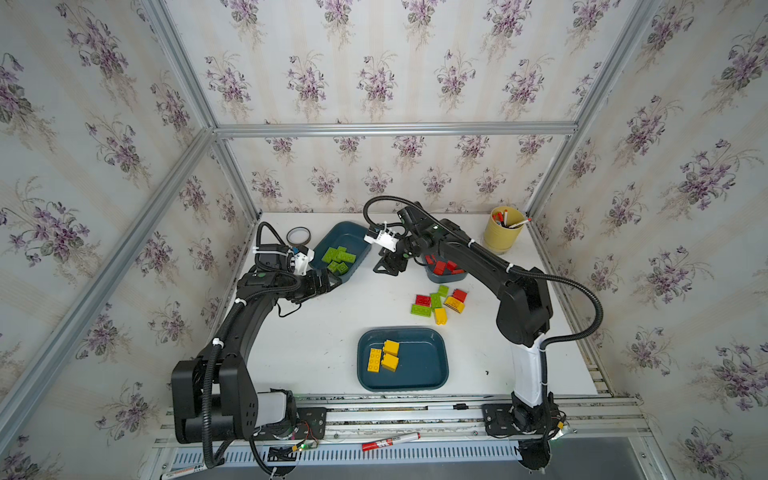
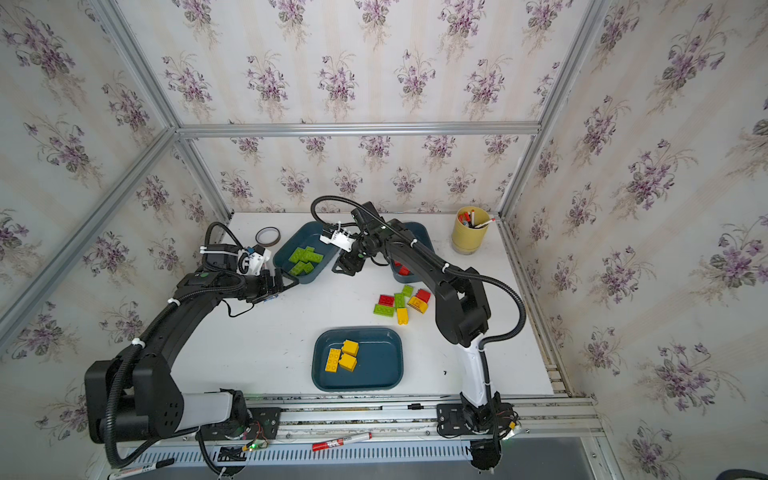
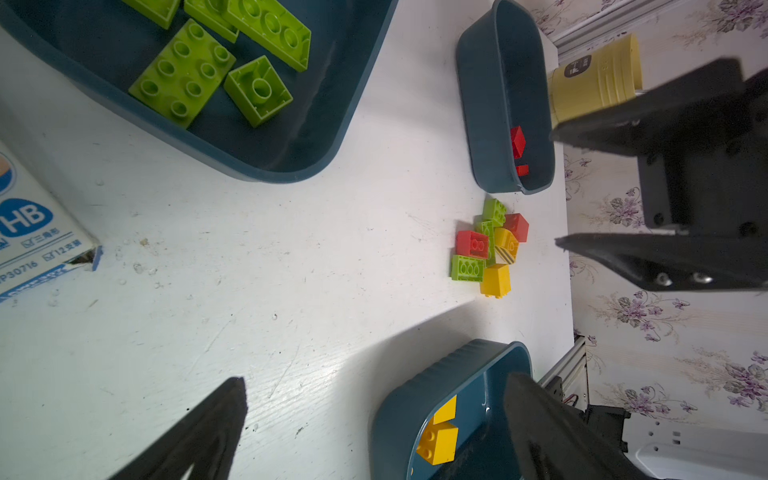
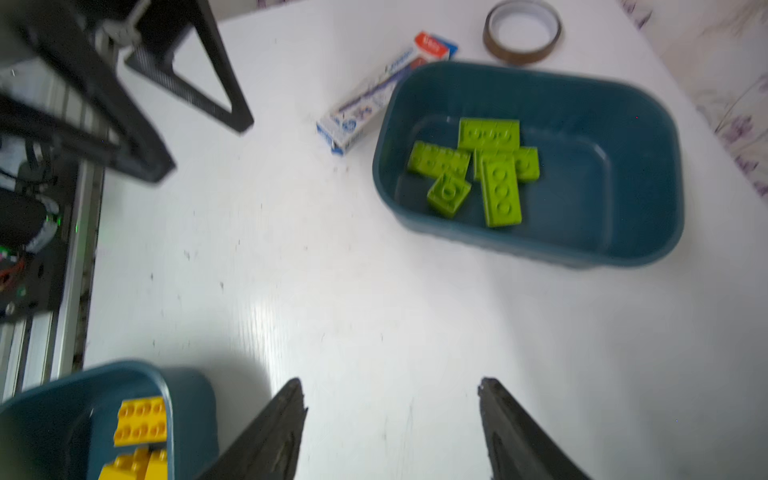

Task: Sort the legos into containers by color
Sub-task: 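Move the right gripper back over the pile of bricks, then lower the right gripper onto a red 2x4 brick and grasp it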

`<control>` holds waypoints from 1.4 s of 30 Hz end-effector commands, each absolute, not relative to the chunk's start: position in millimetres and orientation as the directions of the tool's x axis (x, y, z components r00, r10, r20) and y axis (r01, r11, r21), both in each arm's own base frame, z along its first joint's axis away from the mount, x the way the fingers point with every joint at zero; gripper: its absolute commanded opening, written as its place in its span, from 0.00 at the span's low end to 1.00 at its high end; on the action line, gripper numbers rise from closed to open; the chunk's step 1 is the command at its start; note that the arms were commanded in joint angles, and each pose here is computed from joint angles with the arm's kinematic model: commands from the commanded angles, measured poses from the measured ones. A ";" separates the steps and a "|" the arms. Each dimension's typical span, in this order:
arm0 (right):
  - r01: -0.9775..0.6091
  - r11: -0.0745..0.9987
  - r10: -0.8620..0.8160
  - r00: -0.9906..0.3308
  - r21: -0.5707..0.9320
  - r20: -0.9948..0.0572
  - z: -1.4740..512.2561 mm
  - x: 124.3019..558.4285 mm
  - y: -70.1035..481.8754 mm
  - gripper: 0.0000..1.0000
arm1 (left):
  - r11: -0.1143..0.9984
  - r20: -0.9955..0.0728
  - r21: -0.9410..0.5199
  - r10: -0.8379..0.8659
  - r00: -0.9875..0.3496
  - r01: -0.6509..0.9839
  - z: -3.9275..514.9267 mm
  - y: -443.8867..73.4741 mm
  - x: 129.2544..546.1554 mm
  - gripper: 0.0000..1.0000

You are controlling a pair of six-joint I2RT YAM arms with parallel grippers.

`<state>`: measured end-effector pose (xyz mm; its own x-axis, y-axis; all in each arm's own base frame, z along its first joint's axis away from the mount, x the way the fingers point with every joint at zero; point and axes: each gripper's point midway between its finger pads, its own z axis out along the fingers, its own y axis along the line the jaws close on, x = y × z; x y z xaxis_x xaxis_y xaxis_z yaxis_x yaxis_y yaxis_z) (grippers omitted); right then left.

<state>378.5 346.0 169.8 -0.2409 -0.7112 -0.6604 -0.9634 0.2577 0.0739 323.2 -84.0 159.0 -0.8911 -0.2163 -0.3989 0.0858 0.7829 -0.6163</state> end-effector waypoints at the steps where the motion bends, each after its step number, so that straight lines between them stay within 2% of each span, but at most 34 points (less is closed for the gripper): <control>1: -0.979 0.196 -0.827 -0.200 0.064 -0.526 149.6 345.7 302.3 0.68 | 0.771 -0.414 -0.625 -0.198 -0.888 0.119 164.4 -87.5 324.4 0.99; 4: -0.979 0.197 -0.868 -0.201 0.055 -0.454 135.5 331.7 274.9 0.67 | 0.769 -0.411 -0.629 -0.200 -0.890 0.118 164.2 -88.0 324.5 0.99; 6: -0.967 0.249 -0.878 -0.246 0.049 -0.411 124.8 336.5 246.1 0.66 | 0.763 -0.408 -0.635 -0.199 -0.891 0.120 164.6 -88.9 324.6 0.99; 12: -0.967 0.253 -0.925 -0.254 0.041 -0.283 91.5 330.2 212.4 0.62 | 0.755 -0.408 -0.644 -0.198 -0.891 0.127 166.9 -90.8 324.6 0.99; 18: -0.970 0.242 -0.931 -0.242 0.035 -0.273 74.8 338.4 215.6 0.56 | 0.751 -0.409 -0.648 -0.199 -0.891 0.130 168.4 -91.6 324.3 0.99; 42: -0.974 0.223 -0.954 -0.227 0.046 -0.195 35.6 349.9 220.8 0.51 | 0.751 -0.404 -0.647 -0.196 -0.893 0.128 165.1 -91.9 320.6 0.99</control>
<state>347.1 220.4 36.1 -0.2337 -0.9514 -0.2004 -0.9723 0.2279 0.0519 321.4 -90.0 162.0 -0.8967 -0.2113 -0.3890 0.1016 0.7571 -0.6454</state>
